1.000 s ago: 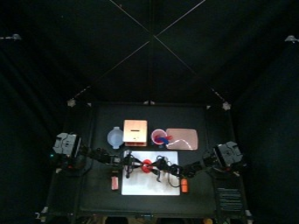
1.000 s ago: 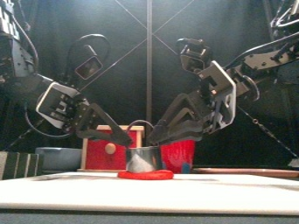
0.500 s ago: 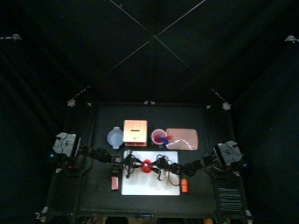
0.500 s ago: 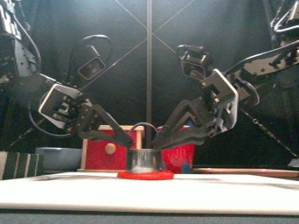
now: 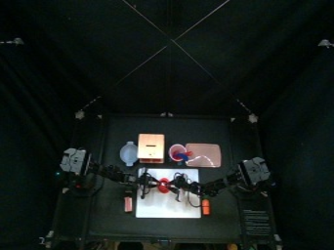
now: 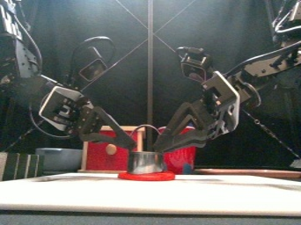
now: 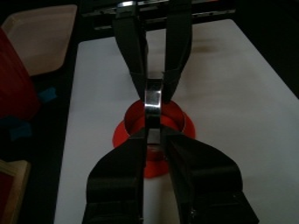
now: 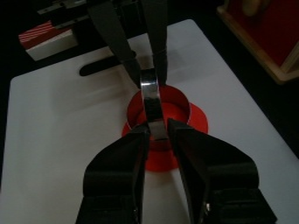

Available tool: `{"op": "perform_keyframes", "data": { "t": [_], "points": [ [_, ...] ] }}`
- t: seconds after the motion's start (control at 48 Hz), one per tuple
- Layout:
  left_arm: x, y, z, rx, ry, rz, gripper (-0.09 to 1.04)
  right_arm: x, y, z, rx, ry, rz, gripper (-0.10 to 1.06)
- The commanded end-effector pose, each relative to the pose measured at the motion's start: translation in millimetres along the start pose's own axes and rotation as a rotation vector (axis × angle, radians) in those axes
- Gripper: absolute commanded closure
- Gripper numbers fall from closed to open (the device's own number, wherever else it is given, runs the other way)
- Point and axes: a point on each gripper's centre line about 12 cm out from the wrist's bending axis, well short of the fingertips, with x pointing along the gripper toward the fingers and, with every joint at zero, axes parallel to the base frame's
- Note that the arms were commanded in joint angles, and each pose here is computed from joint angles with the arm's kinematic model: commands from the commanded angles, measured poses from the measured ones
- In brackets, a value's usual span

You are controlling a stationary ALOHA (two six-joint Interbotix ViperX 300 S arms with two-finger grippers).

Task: Get the cutter from the drawer then cut the dough then place the extra dough in the bowl
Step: Cut the dough

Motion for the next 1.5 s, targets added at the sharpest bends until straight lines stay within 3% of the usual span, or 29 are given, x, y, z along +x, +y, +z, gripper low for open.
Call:
{"op": "perform_keyframes", "data": {
  "t": [0.021,0.625,1.5],
  "points": [
    [-2.9,-1.8,-10.3,-0.005,0.036,-0.001,0.37,1.2,-1.9,6.7,0.011,-0.014,-0.002,0.31],
    [5.4,-10.9,-17.7,0.005,0.064,-0.024,0.37,5.8,-12.4,-31.6,0.021,0.139,-0.04,0.31],
    [10.0,-17.6,-35.3,0.009,0.168,-0.041,0.37,9.8,-12.7,-46.8,0.009,0.2,-0.041,0.31]
  ]
}}
